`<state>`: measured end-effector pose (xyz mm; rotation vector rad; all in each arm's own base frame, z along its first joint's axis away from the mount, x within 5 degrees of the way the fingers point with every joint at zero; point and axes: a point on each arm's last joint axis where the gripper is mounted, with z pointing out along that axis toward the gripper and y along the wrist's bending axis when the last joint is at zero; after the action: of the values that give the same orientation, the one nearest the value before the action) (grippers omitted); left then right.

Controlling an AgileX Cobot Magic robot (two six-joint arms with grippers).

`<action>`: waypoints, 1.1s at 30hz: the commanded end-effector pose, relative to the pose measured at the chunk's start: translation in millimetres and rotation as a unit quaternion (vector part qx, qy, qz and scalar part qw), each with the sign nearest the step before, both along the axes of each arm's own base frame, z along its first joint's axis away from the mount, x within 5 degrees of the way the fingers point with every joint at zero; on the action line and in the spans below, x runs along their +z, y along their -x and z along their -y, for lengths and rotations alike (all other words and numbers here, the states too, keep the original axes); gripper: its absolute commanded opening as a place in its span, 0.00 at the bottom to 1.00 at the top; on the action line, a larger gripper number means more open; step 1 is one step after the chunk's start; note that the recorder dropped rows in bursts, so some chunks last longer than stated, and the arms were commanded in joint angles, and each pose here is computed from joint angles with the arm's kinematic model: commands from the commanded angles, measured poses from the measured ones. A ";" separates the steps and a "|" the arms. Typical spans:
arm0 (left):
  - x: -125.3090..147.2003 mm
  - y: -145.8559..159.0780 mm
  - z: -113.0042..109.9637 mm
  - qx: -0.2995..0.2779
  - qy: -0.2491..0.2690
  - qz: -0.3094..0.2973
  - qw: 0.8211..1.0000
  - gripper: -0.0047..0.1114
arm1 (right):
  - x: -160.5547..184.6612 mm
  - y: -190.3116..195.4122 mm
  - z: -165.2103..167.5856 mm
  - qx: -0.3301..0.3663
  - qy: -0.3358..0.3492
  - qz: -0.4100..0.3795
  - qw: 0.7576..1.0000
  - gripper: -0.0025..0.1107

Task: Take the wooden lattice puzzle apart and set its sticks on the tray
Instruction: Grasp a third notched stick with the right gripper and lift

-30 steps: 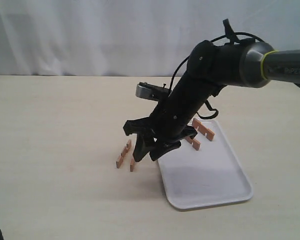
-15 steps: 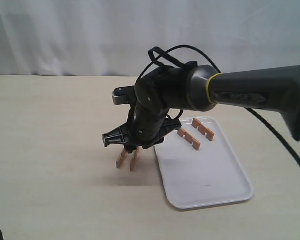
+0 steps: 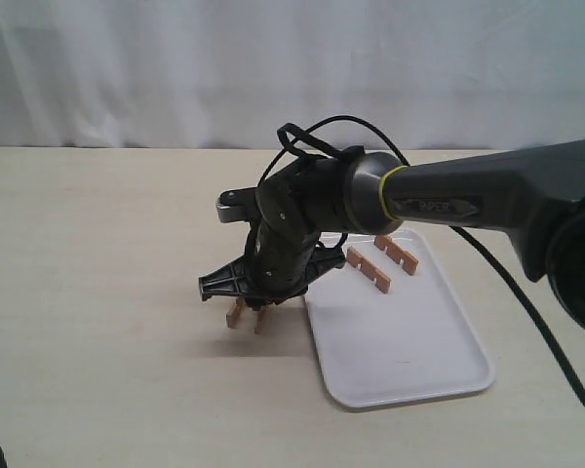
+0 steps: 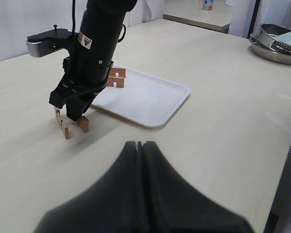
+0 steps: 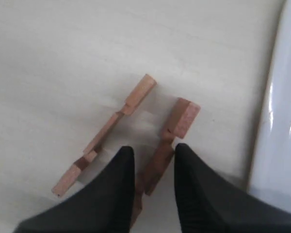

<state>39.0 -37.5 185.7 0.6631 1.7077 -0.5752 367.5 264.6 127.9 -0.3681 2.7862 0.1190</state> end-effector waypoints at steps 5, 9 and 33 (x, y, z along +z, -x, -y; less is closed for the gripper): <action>-0.3 0.1 0.3 -0.001 0.003 -0.001 1.000 0.04 | 0.1 2.9 3.0 -0.002 0.022 -0.016 1.000 0.09; -0.3 0.1 0.3 -0.001 0.003 -0.001 1.000 0.04 | 0.1 5.3 6.8 -0.001 0.043 -0.029 0.999 0.07; -0.3 0.1 0.3 -0.001 0.003 -0.001 1.000 0.04 | 29.5 19.5 11.0 0.074 0.058 -0.066 0.993 0.18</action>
<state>39.0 -37.5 185.7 0.6631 1.7077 -0.5752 348.1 247.7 159.9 -0.5731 2.9141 -0.0550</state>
